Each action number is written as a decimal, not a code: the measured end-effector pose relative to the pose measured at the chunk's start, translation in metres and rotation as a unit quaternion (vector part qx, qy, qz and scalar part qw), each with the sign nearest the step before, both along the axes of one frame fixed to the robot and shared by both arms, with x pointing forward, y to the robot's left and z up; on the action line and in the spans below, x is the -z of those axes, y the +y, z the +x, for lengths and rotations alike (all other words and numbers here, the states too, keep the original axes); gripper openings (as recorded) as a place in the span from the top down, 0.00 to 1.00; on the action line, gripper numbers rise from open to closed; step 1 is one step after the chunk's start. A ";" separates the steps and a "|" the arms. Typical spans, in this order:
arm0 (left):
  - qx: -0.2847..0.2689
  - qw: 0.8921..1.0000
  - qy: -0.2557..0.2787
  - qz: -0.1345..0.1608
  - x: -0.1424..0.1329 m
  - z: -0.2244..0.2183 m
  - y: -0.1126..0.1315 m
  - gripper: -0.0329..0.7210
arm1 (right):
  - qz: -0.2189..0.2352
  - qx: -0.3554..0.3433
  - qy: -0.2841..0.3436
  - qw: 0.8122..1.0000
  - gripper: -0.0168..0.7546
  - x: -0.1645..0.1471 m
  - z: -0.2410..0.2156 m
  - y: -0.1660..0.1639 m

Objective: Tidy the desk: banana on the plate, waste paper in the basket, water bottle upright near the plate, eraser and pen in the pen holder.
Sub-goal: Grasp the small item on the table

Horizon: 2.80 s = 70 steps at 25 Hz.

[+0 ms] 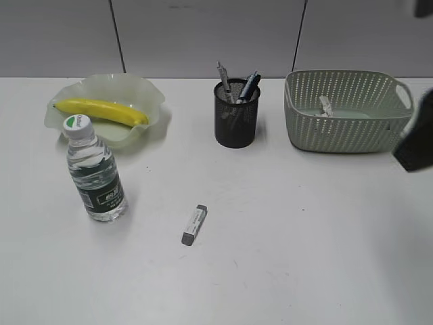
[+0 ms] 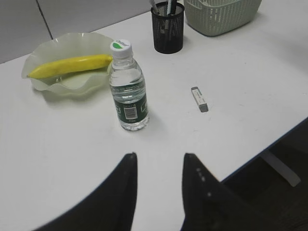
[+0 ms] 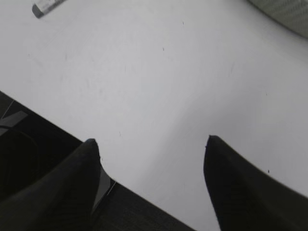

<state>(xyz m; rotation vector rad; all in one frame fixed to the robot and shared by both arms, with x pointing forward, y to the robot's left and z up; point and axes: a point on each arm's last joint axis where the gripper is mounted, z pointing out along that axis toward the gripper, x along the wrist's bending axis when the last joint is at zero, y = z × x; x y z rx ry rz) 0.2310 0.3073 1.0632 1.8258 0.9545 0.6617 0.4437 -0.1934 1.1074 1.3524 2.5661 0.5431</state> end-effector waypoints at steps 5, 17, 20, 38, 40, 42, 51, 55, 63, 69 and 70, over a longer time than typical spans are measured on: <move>0.000 1.000 0.000 0.000 0.000 0.000 0.000 0.64 | 0.011 0.005 -0.031 0.999 0.29 0.014 -0.075 -0.037; 0.000 1.000 0.003 0.002 0.000 0.001 -0.001 0.64 | 0.125 0.007 -0.246 0.961 0.31 0.048 -0.193 -0.093; 0.007 0.999 0.035 0.009 -0.001 0.010 -0.009 0.64 | 0.149 0.008 -0.294 0.944 0.33 0.050 -0.208 -0.100; 0.014 0.957 0.290 0.019 -0.025 0.232 -0.171 0.55 | 0.153 0.009 -0.317 0.936 0.36 0.051 -0.214 -0.104; 0.016 0.951 0.309 0.026 -0.014 0.249 -0.188 0.47 | 0.150 0.010 -0.318 0.936 0.36 0.051 -0.213 -0.105; 0.022 0.944 0.328 0.040 0.001 0.263 -0.205 0.42 | 0.149 0.010 -0.319 0.936 0.36 0.051 -0.213 -0.105; 0.027 0.909 0.396 0.124 0.092 0.277 -0.261 0.39 | 0.147 0.011 -0.320 0.936 0.36 0.051 -0.213 -0.105; 0.020 0.902 0.403 0.155 0.125 0.279 -0.271 0.39 | 0.148 0.011 -0.319 0.936 0.36 0.051 -0.213 -0.105; -0.004 0.901 0.383 0.203 0.165 0.291 -0.272 0.40 | 0.148 0.011 -0.319 0.936 0.36 0.051 -0.213 -0.105; -0.006 0.903 0.381 0.198 0.174 0.294 -0.275 0.61 | 0.148 0.012 -0.319 0.936 0.36 0.051 -0.213 -0.105; -0.006 0.902 0.382 0.200 0.175 0.294 -0.275 0.65 | 0.148 0.012 -0.319 0.936 0.36 0.051 -0.213 -0.105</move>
